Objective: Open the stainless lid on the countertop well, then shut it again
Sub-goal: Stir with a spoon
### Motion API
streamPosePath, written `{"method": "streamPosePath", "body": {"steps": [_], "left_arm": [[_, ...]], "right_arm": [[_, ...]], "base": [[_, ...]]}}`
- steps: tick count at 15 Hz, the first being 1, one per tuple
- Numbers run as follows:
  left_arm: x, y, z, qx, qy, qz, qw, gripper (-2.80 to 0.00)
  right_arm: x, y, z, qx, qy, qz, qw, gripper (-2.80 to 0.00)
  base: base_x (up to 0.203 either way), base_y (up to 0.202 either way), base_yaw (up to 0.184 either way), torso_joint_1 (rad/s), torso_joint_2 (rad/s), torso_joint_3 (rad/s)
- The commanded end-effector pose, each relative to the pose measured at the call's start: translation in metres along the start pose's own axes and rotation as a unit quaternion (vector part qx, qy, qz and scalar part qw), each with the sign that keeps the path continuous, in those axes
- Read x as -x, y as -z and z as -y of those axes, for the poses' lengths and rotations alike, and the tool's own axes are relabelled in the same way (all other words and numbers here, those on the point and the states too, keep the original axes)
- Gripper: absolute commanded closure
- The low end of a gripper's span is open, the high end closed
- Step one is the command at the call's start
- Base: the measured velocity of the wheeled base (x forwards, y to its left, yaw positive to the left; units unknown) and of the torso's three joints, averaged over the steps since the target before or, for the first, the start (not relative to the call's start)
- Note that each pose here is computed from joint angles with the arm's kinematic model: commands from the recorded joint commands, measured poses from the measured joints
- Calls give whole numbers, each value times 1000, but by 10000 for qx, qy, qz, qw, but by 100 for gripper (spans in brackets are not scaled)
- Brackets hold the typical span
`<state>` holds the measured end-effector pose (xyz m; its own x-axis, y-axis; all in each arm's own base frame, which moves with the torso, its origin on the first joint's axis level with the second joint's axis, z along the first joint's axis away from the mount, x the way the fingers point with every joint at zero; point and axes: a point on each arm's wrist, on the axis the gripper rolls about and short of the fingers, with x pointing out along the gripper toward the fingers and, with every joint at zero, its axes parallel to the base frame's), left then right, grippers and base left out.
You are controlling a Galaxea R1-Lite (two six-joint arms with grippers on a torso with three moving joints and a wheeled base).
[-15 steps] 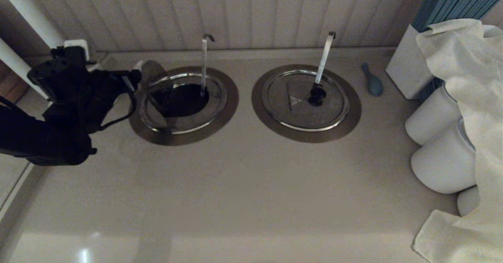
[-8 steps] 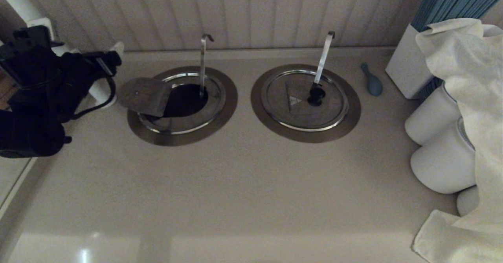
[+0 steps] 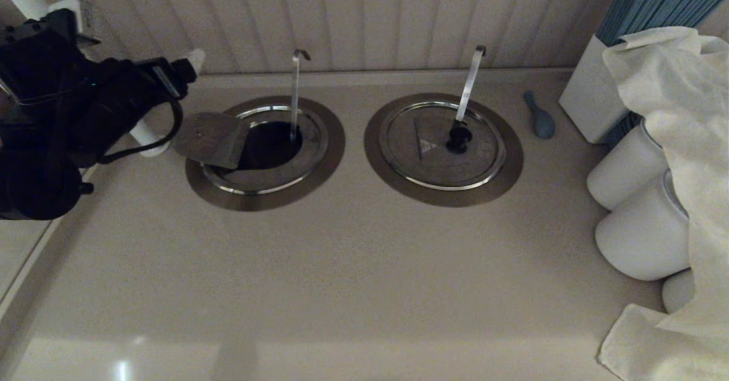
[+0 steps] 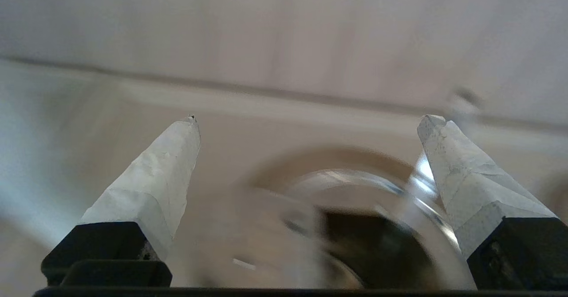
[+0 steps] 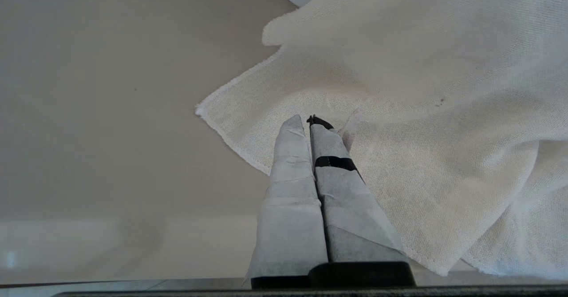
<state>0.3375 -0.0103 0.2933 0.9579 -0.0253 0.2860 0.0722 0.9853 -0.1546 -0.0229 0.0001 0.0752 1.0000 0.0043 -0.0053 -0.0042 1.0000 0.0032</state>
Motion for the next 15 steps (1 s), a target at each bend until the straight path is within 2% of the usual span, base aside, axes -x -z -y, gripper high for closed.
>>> {"method": "streamPosePath", "body": {"steps": [1, 3, 4, 8, 11, 15], "left_arm": [[-7, 0, 17, 68, 331, -125, 9993, -280], [-16, 4, 30, 115, 952, -416, 9945, -280], [-25, 8, 32, 126, 1109, -482, 9926, -280], [-62, 34, 42, 160, 1303, -640, 9893, -280], [-69, 54, 42, 166, 1314, -871, 9874, -280], [-81, 69, 49, 123, 1394, -898, 9861, -280]], "right_arm": [[0, 0, 0, 1, -8, -3, 10000, 0], [0, 0, 0, 1, -2, 2, 10000, 0], [0, 0, 0, 1, -2, 4, 10000, 0], [0, 0, 0, 1, -2, 4, 10000, 0], [0, 0, 0, 1, -2, -3, 10000, 0], [0, 0, 0, 1, -2, 4, 10000, 0]], "base": [[0, 0, 0, 0, 0, 0], [0, 0, 0, 0, 0, 0], [0, 0, 0, 0, 0, 0], [0, 0, 0, 0, 0, 0], [0, 0, 0, 0, 0, 0], [0, 0, 0, 0, 0, 0]]}}
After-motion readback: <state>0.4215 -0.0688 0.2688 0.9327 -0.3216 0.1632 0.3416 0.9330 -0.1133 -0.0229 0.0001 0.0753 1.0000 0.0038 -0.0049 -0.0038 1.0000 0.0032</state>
